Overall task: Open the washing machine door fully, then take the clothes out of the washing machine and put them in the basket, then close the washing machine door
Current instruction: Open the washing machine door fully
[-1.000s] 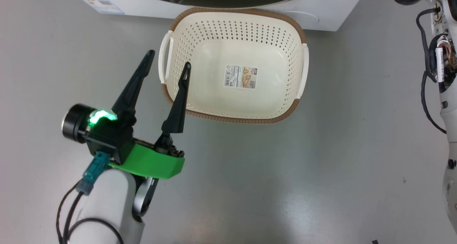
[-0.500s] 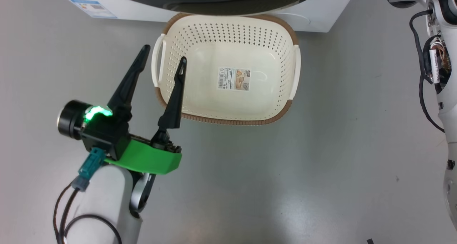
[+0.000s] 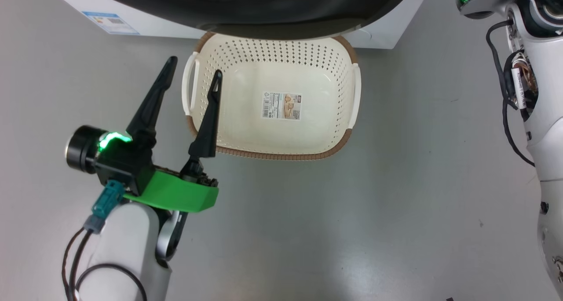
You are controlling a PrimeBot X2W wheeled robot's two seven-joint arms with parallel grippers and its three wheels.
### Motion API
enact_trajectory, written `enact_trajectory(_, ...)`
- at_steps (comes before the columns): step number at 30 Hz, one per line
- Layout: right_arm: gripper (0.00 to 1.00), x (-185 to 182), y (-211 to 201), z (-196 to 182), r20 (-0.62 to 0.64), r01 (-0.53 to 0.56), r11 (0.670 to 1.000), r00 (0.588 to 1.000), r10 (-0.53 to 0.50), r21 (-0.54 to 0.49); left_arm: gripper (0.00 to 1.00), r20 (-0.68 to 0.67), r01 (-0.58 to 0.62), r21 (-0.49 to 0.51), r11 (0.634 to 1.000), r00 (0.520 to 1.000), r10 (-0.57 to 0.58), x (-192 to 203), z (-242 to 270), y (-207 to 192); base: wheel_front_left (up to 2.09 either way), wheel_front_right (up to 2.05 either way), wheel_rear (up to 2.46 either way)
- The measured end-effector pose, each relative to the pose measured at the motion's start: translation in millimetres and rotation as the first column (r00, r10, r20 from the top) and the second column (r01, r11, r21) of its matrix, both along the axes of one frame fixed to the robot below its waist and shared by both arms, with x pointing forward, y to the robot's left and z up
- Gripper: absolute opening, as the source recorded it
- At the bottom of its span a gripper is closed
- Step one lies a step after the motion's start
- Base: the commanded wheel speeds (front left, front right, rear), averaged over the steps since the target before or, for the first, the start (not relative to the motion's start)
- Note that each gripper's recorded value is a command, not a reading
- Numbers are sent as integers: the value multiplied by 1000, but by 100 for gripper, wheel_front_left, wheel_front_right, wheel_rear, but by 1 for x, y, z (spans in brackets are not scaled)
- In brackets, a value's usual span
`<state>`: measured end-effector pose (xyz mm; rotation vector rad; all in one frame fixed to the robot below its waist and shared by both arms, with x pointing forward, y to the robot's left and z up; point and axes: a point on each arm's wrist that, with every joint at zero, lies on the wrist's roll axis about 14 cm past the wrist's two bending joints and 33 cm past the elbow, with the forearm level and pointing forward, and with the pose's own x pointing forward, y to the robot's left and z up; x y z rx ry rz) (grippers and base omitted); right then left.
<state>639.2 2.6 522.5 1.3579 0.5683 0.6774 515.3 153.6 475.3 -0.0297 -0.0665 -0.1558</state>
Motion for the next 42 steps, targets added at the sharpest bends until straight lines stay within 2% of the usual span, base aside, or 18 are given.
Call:
enact_trajectory(31,0,-60,5,19,-4,-59,996,998,59,-72,100,54,-3,-16,1000,999,4,-27,37,-4,0,0,0)
enact_trajectory(38,0,-64,7,24,3,-67,995,998,68,-78,100,47,-14,-19,1000,999,14,-32,36,-1,0,0,0)
enact_trajectory(41,0,-61,4,21,10,-30,995,999,31,-95,100,44,-15,-20,1000,999,16,-32,34,0,0,0,0)
enact_trajectory(42,24,-59,3,20,13,-15,994,1000,17,-104,100,42,-15,-20,1000,999,16,-31,34,0,0,0,0)
